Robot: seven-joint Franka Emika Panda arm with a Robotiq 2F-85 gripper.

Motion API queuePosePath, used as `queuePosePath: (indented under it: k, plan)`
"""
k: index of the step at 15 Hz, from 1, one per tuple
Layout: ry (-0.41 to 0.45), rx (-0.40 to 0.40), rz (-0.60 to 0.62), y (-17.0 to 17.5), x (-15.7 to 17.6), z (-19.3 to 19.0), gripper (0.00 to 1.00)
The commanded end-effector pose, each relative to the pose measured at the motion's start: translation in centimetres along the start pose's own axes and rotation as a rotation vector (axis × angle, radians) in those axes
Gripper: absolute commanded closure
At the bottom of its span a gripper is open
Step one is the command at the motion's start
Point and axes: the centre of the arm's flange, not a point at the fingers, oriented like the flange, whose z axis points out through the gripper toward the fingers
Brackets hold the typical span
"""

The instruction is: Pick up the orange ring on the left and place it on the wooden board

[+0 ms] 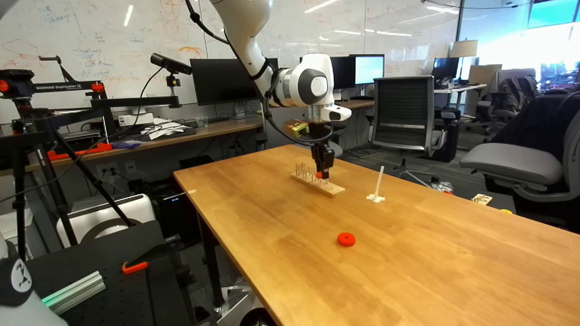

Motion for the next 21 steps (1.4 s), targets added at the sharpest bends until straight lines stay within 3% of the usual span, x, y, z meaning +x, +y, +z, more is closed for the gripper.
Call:
queuePosePath:
  k: [1,21]
  plan:
    - [-0.009,0.001,0.011,-0.7,0.8,-0.1,0.82]
    - [-0.061,0.001,0.023,-0.3,-0.4,1.6,0.82]
